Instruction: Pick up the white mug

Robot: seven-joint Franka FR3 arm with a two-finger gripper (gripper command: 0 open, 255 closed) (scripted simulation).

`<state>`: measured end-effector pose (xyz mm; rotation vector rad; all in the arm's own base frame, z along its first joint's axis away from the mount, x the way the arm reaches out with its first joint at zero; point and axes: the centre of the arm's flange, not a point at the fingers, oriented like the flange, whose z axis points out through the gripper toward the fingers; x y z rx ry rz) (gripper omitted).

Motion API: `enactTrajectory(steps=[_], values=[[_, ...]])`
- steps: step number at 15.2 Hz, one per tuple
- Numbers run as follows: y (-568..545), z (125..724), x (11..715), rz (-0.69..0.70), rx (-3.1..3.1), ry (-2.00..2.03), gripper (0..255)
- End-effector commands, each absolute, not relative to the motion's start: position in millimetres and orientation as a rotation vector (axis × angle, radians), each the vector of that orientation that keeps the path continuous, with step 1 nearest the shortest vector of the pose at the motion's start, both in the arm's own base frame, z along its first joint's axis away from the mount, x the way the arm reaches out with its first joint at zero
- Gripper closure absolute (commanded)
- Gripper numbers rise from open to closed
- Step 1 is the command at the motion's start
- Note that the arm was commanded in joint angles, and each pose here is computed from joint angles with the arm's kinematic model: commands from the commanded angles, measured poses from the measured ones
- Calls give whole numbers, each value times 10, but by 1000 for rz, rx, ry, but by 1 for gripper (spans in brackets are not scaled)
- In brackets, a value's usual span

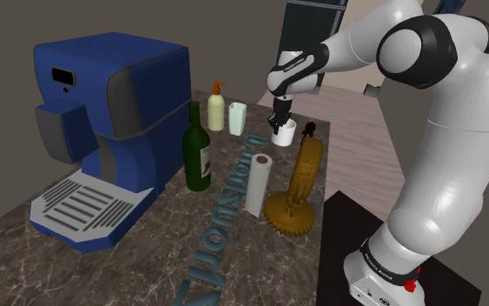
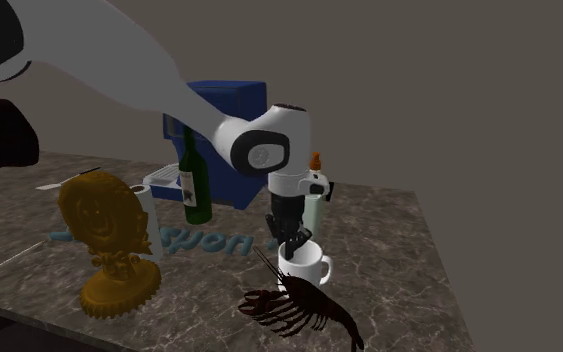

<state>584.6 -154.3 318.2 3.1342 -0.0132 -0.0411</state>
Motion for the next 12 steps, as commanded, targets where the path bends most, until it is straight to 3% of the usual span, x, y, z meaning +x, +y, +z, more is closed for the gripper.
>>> enactTrajectory(steps=[1,12], values=[[-1536,3280,5844,-41,3134,-13,255],[-1536,3861,5844,-41,3134,-13,255]])
